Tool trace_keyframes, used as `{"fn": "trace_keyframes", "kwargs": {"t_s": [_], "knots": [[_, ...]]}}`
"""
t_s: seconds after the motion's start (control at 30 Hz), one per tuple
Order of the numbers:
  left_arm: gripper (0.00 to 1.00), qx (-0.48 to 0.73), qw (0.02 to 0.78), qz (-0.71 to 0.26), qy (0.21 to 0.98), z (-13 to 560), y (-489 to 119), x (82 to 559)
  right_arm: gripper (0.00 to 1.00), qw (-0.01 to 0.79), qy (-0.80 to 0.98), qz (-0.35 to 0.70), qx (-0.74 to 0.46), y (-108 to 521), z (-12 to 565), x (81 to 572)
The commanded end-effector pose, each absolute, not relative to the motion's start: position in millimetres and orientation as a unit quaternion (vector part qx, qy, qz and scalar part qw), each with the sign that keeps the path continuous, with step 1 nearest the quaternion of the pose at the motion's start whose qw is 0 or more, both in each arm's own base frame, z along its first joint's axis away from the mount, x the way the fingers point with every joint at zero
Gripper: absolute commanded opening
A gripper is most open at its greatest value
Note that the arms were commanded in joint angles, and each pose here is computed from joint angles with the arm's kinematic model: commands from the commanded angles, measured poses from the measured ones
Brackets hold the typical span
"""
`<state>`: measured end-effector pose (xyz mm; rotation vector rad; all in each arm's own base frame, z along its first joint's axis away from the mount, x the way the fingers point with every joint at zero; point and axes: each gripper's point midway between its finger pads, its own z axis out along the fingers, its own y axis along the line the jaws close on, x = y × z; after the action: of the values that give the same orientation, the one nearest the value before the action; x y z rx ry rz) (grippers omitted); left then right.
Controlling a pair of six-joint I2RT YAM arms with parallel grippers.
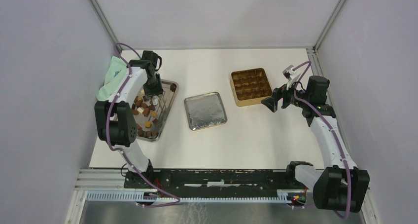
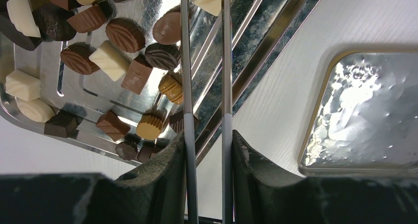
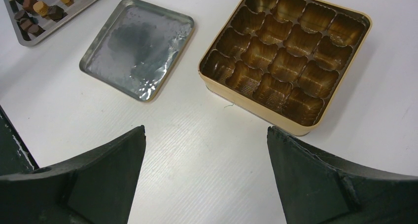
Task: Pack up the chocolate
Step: Pick up the fake chocolate from the plate.
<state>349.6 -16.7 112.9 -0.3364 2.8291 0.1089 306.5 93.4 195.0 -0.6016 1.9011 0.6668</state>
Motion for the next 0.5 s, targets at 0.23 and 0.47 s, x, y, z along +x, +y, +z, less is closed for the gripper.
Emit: {"fn": "trace_keyframes", "kwargs": {"t_s": [0.23,0.47], "knots": [[0.02,-0.104,0.182,0.041,0.977,130.4,-11.7,357.8,0.98,0.510,0.776,0.267,-0.257,92.2,202.7,308.3],[0.02,-0.113,0.198,0.031,0.973,145.2,-13.3,351.0,0.98,0.510,0.775,0.268,-0.258,92.6,203.0,307.3]]}}
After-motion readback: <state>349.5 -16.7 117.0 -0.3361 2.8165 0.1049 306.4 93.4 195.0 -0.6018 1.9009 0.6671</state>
